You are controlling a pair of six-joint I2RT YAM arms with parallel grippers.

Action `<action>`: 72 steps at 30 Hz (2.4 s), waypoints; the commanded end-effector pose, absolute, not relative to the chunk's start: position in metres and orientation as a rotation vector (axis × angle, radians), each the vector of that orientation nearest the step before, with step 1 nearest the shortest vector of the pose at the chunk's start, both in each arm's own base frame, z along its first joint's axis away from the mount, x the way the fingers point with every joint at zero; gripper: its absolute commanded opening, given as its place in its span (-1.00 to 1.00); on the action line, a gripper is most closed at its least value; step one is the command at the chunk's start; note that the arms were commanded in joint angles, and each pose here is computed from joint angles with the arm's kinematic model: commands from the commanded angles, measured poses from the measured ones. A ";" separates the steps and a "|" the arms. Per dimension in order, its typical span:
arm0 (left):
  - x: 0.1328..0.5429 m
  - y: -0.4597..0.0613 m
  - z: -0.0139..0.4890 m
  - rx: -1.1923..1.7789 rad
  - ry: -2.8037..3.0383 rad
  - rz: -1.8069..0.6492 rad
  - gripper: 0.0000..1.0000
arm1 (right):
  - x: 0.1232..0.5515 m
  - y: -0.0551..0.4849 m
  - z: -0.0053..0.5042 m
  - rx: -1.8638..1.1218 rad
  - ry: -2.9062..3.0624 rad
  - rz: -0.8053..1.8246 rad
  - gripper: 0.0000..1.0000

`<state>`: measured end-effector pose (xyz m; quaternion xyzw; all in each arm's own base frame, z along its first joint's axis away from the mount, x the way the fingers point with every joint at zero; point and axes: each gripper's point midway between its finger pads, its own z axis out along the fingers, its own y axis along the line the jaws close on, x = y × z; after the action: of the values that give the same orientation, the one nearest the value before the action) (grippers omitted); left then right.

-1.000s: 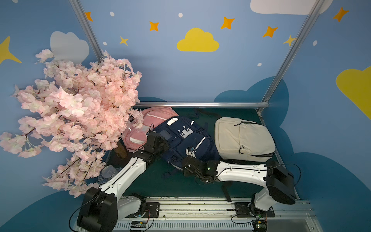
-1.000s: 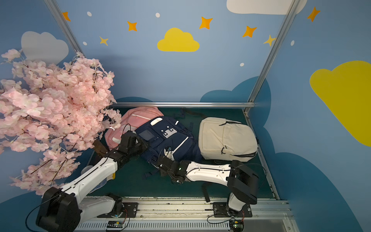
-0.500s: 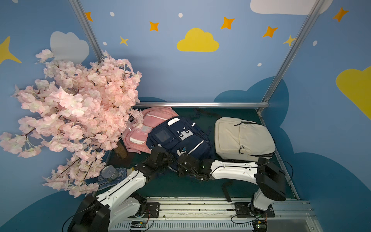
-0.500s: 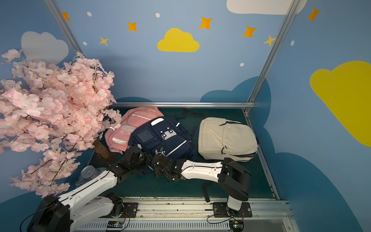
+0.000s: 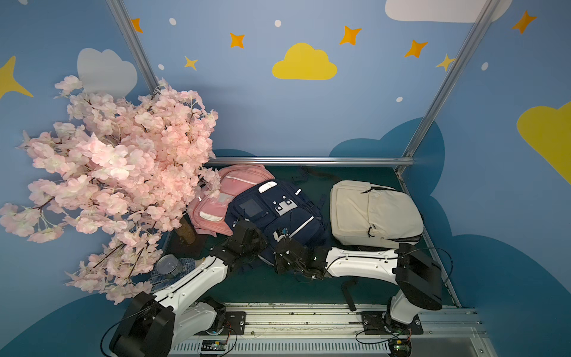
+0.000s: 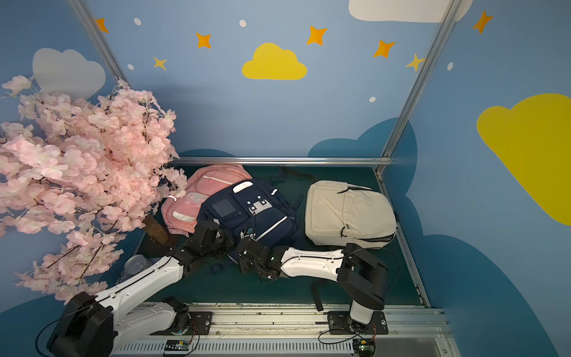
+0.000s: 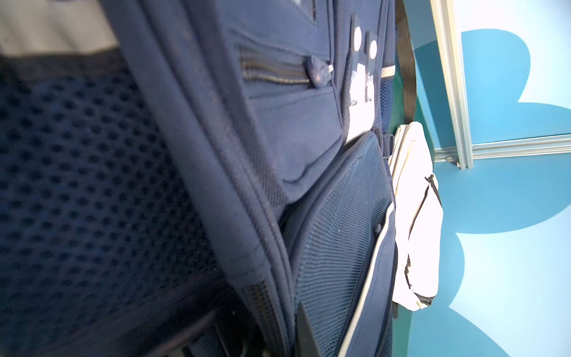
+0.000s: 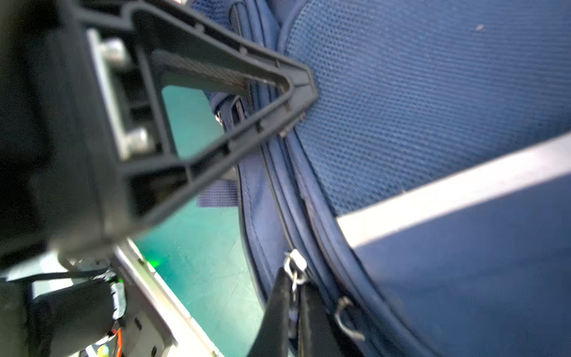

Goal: Zip up the backpack
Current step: Zip the zipper on the backpack.

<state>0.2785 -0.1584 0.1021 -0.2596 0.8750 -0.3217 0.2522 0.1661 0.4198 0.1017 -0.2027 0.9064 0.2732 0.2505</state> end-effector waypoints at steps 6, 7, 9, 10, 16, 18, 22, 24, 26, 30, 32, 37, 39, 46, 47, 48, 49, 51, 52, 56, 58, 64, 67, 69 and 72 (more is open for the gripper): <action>0.303 -0.124 0.127 -0.683 2.280 -0.755 -0.94 | 0.162 0.351 0.091 -0.406 2.525 0.567 -1.00; 0.303 -0.127 0.126 -0.681 2.285 -0.771 -0.93 | 0.163 0.352 0.093 -0.405 2.514 0.580 -1.00; 0.302 -0.133 0.124 -0.678 2.299 -0.809 -0.86 | 0.165 0.361 0.101 -0.426 2.490 0.612 -1.00; 0.301 -0.137 0.125 -0.670 2.308 -0.823 -0.81 | 0.165 0.367 0.105 -0.449 2.478 0.627 -1.00; 0.273 -0.149 0.127 -0.634 2.336 -0.832 -0.08 | 0.165 0.410 0.134 -0.585 2.398 0.750 -1.00; 0.263 -0.154 0.126 -0.622 2.336 -0.856 0.04 | 0.165 0.420 0.139 -0.605 2.377 0.783 -1.00; 0.253 -0.162 0.112 -0.636 2.367 -0.879 -0.01 | 0.163 0.434 0.145 -0.646 2.345 0.846 -1.00; 0.252 -0.167 0.105 -0.638 2.373 -0.910 -0.15 | 0.161 0.436 0.144 -0.661 2.344 0.858 -1.00; 0.252 -0.169 0.100 -0.643 2.383 -0.910 -0.29 | 0.159 0.436 0.143 -0.666 2.346 0.857 -1.00; 0.256 -0.170 0.097 -0.643 2.396 -0.882 -0.55 | 0.159 0.428 0.138 -0.658 2.364 0.822 -1.00; 0.261 -0.169 0.101 -0.630 2.396 -0.859 -0.67 | 0.159 0.420 0.133 -0.644 2.381 0.791 -1.00; 0.273 -0.157 0.111 -0.610 2.397 -0.819 -0.92 | 0.163 0.386 0.115 -0.547 2.464 0.658 -1.00; 0.276 -0.147 0.114 -0.626 2.382 -0.812 -0.95 | 0.167 0.363 0.104 -0.484 2.508 0.554 -1.00; 0.284 -0.131 0.129 -0.629 2.336 -0.785 -0.95 | 0.177 0.317 0.088 -0.331 2.550 0.498 -1.00; 0.286 -0.133 0.130 -0.625 2.336 -0.790 -0.95 | 0.178 0.318 0.089 -0.318 2.544 0.512 -1.00; 0.287 -0.135 0.130 -0.621 2.336 -0.799 -0.94 | 0.178 0.320 0.091 -0.319 2.536 0.525 -1.00; 0.289 -0.137 0.130 -0.617 2.339 -0.807 -0.95 | 0.179 0.325 0.095 -0.337 2.524 0.549 -1.00; 0.293 -0.142 0.130 -0.610 2.344 -0.828 -0.94 | 0.176 0.341 0.105 -0.435 2.495 0.616 -1.00; 0.294 -0.144 0.128 -0.606 2.351 -0.837 -0.95 | 0.173 0.353 0.112 -0.494 2.473 0.663 -1.00; 0.292 -0.157 0.122 -0.579 2.384 -0.858 -0.95 | 0.172 0.386 0.131 -0.569 2.419 0.753 -1.00; 0.288 -0.164 0.118 -0.556 2.403 -0.865 -0.94 | 0.174 0.399 0.137 -0.593 2.397 0.774 -1.00; 0.270 -0.183 0.109 -0.483 2.460 -0.896 -0.95 | 0.203 0.379 0.120 -0.482 2.454 0.607 -1.00; 0.268 -0.172 0.112 -0.497 2.446 -0.856 -0.95 | 0.212 0.347 0.100 -0.393 2.518 0.519 -1.00; 0.270 -0.161 0.117 -0.513 2.419 -0.830 -0.95 | 0.214 0.323 0.089 -0.323 2.557 0.465 -1.00; 0.277 -0.146 0.127 -0.547 2.373 -0.818 -0.95 | 0.209 0.292 0.076 -0.223 2.606 0.404 -1.00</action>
<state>0.2718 -0.1811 0.1285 -0.1913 0.8798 -0.3596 0.2450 0.1848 0.3726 0.1107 -0.1679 0.9158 0.2773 0.2370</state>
